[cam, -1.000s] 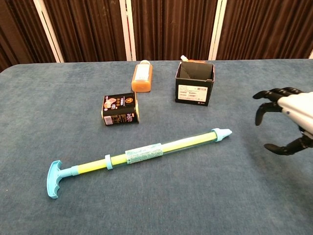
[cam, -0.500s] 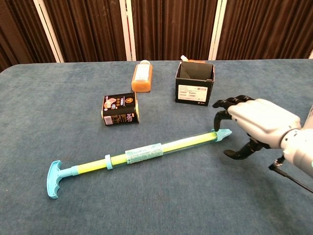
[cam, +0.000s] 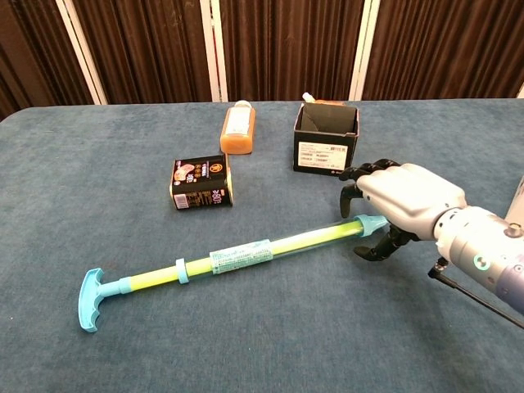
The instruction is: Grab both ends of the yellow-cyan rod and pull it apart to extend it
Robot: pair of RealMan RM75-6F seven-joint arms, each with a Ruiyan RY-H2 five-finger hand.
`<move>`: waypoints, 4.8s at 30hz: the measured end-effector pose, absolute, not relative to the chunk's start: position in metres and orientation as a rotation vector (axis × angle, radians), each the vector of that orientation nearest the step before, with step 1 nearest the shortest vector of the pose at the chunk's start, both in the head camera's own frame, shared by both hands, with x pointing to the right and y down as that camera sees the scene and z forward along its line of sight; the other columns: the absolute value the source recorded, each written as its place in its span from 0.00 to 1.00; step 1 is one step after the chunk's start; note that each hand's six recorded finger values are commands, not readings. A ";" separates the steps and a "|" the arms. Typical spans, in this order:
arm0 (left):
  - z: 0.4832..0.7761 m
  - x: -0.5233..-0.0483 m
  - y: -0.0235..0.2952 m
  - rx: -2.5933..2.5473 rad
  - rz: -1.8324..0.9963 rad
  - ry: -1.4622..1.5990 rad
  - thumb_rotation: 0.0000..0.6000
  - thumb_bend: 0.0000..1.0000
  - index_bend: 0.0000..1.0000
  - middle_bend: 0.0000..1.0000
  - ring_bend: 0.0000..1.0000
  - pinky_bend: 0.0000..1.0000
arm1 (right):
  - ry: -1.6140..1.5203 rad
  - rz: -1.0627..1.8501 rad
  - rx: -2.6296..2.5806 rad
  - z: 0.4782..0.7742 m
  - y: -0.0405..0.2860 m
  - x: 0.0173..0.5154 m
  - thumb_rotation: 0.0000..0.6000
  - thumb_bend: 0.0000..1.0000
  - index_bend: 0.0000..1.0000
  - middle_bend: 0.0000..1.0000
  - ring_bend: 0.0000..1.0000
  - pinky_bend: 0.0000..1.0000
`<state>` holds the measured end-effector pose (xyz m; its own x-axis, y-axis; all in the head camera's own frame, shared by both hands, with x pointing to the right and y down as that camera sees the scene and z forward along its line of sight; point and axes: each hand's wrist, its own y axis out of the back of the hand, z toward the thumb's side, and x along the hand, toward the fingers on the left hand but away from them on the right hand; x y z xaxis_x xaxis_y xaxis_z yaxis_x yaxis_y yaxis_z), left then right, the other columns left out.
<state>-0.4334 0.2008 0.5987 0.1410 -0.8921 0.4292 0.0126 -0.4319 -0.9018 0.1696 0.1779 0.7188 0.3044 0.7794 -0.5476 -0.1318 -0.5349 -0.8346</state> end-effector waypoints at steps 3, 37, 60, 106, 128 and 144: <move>0.601 -0.434 0.199 -1.610 -1.411 0.867 1.00 0.18 0.00 0.05 0.05 0.07 | -0.583 1.363 -1.730 0.724 0.177 0.169 1.00 0.33 0.39 0.11 0.09 0.06; 0.643 -0.372 0.197 -1.705 -1.135 0.892 1.00 0.17 0.39 0.08 0.05 0.16 | -0.633 1.352 -1.715 0.716 0.176 0.180 1.00 0.35 0.75 0.20 0.14 0.09; 0.700 -0.293 0.179 -1.806 -1.088 0.855 1.00 0.13 0.48 0.11 0.05 0.16 | -0.667 1.323 -1.747 0.696 0.173 0.176 1.00 0.34 0.75 0.20 0.14 0.09; 0.717 -0.260 0.199 -1.760 -0.989 0.791 1.00 0.50 0.70 0.18 0.05 0.16 | -0.725 1.334 -1.703 0.676 0.161 0.197 1.00 0.38 0.83 0.23 0.16 0.09; 0.686 -0.289 0.200 -1.689 -0.961 0.817 1.00 0.51 0.70 0.18 0.05 0.16 | -0.781 1.395 -1.646 0.668 0.144 0.230 1.00 0.39 0.92 0.30 0.19 0.11; 0.650 -0.310 0.199 -1.619 -0.894 0.873 1.00 0.51 0.70 0.19 0.05 0.16 | -0.821 1.436 -1.642 0.662 0.134 0.255 1.00 0.38 0.92 0.30 0.19 0.11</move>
<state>-0.3101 0.1987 0.6498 0.4561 -0.8812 0.1244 -0.1035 -0.1914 -0.9760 0.2548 0.1336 0.6625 0.1493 0.8656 -0.4779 -0.0271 -0.4795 -0.8771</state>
